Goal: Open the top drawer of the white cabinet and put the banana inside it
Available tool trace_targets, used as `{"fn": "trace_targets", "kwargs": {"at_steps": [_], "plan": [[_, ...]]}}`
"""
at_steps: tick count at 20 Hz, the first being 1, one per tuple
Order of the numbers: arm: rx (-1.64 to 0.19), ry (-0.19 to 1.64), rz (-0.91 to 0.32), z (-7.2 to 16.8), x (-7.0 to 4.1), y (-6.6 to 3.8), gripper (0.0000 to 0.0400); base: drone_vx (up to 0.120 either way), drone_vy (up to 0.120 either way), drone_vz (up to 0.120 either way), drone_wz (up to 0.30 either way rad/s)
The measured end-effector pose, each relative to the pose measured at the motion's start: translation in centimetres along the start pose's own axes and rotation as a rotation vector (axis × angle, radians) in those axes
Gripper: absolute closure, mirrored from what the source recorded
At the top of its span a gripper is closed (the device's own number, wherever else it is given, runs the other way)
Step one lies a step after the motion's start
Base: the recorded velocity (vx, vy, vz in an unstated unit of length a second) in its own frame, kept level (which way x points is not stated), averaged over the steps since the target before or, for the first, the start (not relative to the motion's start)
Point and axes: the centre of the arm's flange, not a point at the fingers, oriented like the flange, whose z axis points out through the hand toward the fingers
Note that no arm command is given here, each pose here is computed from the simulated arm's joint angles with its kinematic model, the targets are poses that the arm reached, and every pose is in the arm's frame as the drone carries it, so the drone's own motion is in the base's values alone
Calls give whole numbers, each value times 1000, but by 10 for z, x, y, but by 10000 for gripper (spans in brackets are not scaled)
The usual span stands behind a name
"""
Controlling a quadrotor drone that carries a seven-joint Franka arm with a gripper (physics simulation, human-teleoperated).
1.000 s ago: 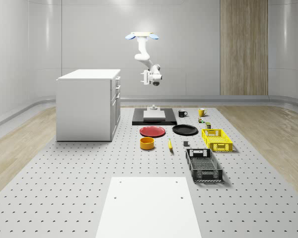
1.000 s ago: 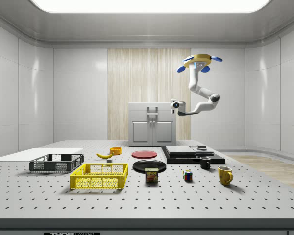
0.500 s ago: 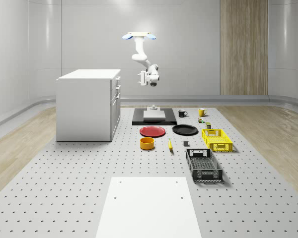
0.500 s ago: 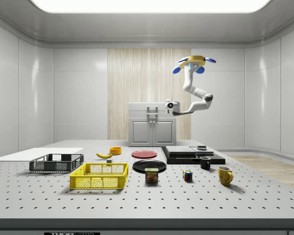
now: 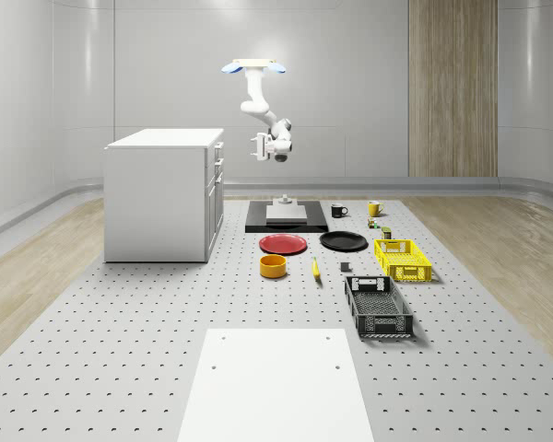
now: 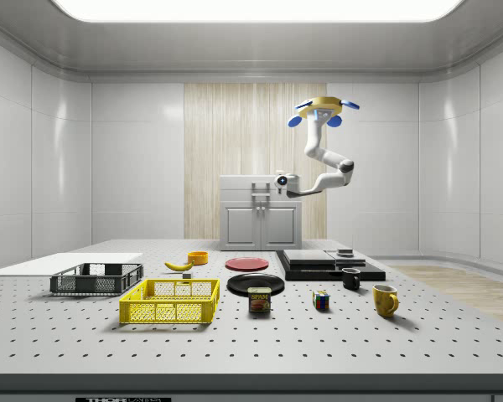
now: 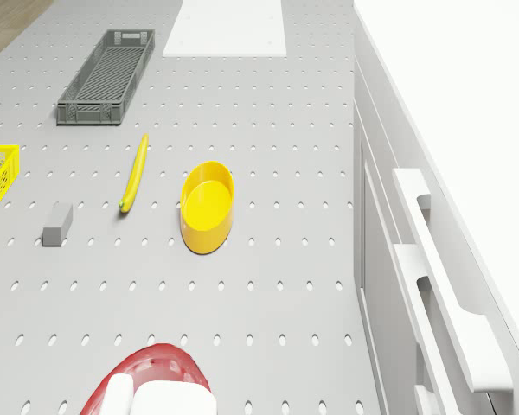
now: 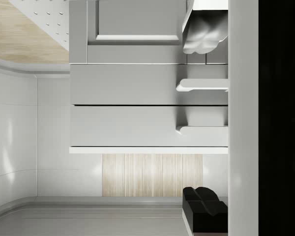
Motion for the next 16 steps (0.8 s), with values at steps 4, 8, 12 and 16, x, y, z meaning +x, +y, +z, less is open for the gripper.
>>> {"fn": "trace_targets", "kwargs": {"at_steps": [4, 8, 12, 16], "plan": [[0, 0, 0, 0, 0, 0, 0, 120, -80, 0, 0], [0, 0, 0, 0, 0, 0, 0, 120, -100, 0, 0], [0, 0, 0, 0, 0, 0, 0, 120, 0, 0, 0], [0, 0, 0, 0, 0, 0, 0, 80, 0, 0, 0]]}}
